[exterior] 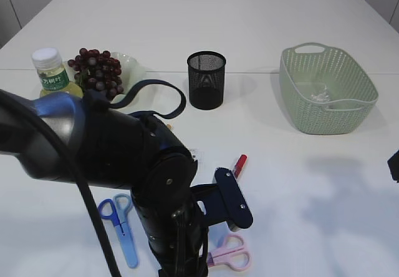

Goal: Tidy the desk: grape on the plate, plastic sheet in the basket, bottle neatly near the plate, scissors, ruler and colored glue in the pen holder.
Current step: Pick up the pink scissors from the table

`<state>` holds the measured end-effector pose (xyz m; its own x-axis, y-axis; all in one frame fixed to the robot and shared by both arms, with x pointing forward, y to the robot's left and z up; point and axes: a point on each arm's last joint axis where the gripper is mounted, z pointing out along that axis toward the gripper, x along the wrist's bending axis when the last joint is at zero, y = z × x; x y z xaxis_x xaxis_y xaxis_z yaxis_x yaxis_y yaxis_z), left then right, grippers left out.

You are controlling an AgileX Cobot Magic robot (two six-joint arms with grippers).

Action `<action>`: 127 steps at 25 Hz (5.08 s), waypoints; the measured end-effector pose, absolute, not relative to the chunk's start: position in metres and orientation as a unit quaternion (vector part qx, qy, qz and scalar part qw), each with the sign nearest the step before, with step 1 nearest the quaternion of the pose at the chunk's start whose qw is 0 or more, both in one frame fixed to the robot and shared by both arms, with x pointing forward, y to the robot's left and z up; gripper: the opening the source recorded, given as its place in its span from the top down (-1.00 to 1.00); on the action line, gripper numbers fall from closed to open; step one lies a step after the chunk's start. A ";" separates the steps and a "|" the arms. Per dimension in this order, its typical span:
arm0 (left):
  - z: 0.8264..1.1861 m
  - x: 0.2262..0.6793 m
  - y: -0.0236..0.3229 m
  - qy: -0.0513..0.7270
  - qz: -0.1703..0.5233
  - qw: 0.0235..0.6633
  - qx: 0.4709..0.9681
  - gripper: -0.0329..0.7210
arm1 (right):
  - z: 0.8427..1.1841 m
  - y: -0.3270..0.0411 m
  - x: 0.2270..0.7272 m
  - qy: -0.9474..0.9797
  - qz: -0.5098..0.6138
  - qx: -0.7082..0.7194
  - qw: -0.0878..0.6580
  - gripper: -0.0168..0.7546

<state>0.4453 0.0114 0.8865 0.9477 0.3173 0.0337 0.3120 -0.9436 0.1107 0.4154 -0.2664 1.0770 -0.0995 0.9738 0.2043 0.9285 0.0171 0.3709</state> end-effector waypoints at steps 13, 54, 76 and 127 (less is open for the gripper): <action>0.886 0.446 0.012 0.162 0.025 0.051 0.985 -0.25 | 1.077 -0.266 0.415 0.711 0.210 0.669 0.054 -0.53; 0.878 0.450 0.013 0.166 0.022 0.043 0.985 0.46 | 1.077 -0.266 0.415 0.712 0.210 0.668 0.054 -0.53; 0.880 0.438 0.008 0.240 -0.050 0.054 0.968 0.51 | 1.077 -0.265 0.415 0.709 0.216 0.669 0.048 -0.53; 0.879 0.454 0.000 0.207 -0.005 0.034 0.978 0.28 | 1.078 -0.265 0.415 0.708 0.218 0.670 0.047 -0.53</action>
<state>0.4538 0.0000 0.8790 0.9140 0.4050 -0.0243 0.4057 -0.9118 0.0634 0.4155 -0.2646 1.0775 -0.0986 0.9692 0.2257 0.9284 0.0079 0.3716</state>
